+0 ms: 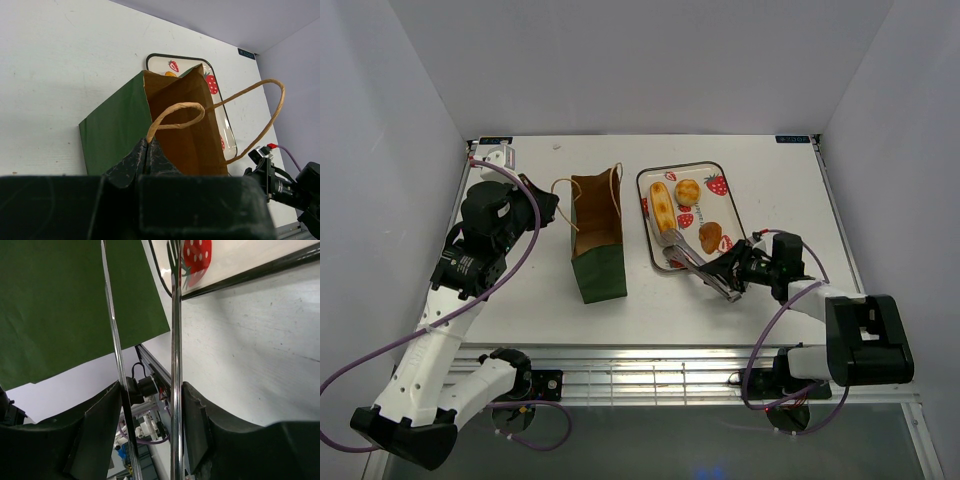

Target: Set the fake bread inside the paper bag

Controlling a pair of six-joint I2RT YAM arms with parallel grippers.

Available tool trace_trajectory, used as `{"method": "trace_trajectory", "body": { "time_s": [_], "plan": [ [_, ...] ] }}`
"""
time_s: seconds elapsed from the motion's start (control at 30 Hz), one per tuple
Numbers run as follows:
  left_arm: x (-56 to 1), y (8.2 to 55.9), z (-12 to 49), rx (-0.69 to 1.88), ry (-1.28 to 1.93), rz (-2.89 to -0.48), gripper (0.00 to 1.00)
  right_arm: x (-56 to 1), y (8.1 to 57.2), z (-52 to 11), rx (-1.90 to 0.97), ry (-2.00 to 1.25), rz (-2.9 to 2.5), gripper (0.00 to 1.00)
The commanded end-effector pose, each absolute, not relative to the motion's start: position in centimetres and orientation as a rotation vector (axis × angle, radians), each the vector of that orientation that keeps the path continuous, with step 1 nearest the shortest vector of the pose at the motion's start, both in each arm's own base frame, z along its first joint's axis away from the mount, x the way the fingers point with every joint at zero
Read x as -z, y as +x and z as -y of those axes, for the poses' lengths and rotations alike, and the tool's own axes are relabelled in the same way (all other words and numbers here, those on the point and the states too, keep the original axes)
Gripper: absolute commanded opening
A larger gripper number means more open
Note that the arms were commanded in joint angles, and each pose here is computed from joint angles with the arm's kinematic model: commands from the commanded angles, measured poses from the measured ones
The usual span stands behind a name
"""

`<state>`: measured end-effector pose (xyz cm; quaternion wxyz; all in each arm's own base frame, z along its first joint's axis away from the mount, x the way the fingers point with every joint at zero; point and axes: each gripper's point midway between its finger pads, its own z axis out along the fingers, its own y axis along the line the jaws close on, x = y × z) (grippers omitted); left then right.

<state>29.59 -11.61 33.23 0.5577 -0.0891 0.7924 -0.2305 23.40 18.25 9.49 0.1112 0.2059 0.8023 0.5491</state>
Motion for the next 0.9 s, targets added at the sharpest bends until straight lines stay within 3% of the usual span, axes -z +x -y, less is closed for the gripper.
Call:
{"method": "trace_trajectory", "body": {
  "time_s": [0.0, 0.47, 0.87],
  "plan": [
    [-33.8, 29.2, 11.4, 0.552, -0.209, -1.853, 0.00, -9.9, 25.0, -18.3, -1.599, 0.585, -2.312, 0.56],
    [-34.2, 29.3, 11.2, 0.538, -0.205, -1.847, 0.00, -9.2, 27.3, -18.4, -1.507, 0.510, -2.320, 0.55],
    [-34.2, 29.4, 11.3, 0.539, -0.203, -1.851, 0.00, -8.7, 29.1, -18.6, -1.474, 0.466, -2.323, 0.48]
  ]
}}
